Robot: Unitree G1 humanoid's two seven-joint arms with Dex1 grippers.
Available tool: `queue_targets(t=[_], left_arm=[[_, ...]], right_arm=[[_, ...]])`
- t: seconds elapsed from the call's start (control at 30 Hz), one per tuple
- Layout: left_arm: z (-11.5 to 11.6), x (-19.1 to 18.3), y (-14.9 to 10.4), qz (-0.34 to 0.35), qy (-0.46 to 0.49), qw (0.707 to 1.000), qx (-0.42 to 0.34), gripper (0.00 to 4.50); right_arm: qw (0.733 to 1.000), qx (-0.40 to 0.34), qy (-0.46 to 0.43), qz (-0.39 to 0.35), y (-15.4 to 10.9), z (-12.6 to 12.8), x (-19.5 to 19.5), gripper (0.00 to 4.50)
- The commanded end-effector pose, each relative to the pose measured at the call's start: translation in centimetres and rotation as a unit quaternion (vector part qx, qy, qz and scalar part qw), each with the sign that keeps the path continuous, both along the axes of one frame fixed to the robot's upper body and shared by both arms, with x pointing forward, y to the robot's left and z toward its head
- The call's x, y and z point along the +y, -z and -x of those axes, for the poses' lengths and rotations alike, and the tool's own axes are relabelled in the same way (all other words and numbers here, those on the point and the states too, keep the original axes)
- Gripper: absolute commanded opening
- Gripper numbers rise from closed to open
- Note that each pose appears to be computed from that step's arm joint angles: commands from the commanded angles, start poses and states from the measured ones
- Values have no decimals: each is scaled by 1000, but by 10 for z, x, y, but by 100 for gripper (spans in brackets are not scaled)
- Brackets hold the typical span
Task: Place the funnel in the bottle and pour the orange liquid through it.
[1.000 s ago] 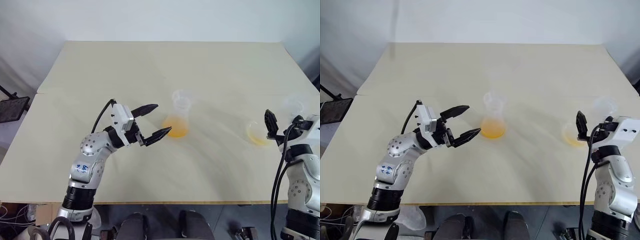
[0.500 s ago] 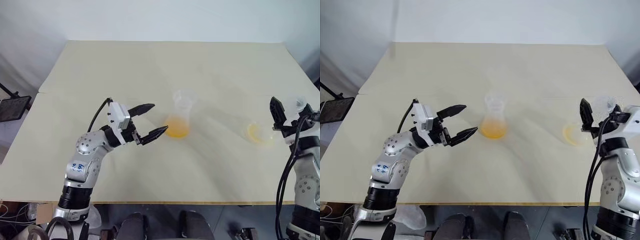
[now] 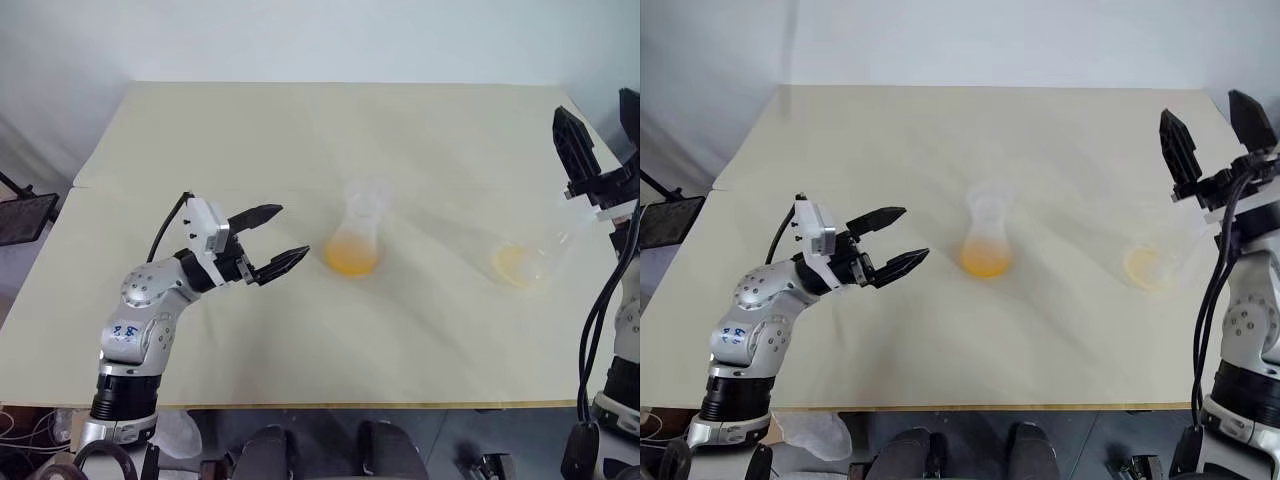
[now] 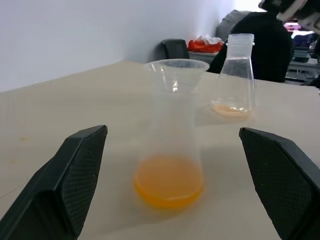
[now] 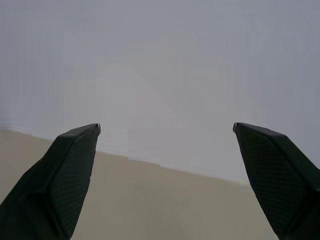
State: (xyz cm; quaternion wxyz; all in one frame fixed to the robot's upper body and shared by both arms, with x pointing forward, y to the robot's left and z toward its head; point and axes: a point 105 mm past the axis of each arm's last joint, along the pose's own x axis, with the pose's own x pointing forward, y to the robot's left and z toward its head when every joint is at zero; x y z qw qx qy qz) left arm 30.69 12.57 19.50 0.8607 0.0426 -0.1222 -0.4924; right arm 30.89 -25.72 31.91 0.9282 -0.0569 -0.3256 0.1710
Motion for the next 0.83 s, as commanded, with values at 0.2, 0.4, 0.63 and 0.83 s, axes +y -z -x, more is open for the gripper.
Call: queue_targets(t=[0.2, 0.4, 0.63, 0.83], left_arm=[[15, 26, 4, -30, -19, 999, 11, 450], [25, 47, 18, -63, -45, 997, 28, 450], [46, 66, 49, -99, -76, 991, 57, 450], [55, 69, 54, -107, -89, 988, 60, 450]], right_arm=[[971, 28, -204, 118, 8, 23, 62, 447], [918, 145, -312, 197, 80, 52, 84, 447], [906, 217, -285, 225, 150, 62, 57, 447], [920, 199, -262, 215, 145, 54, 48, 447]])
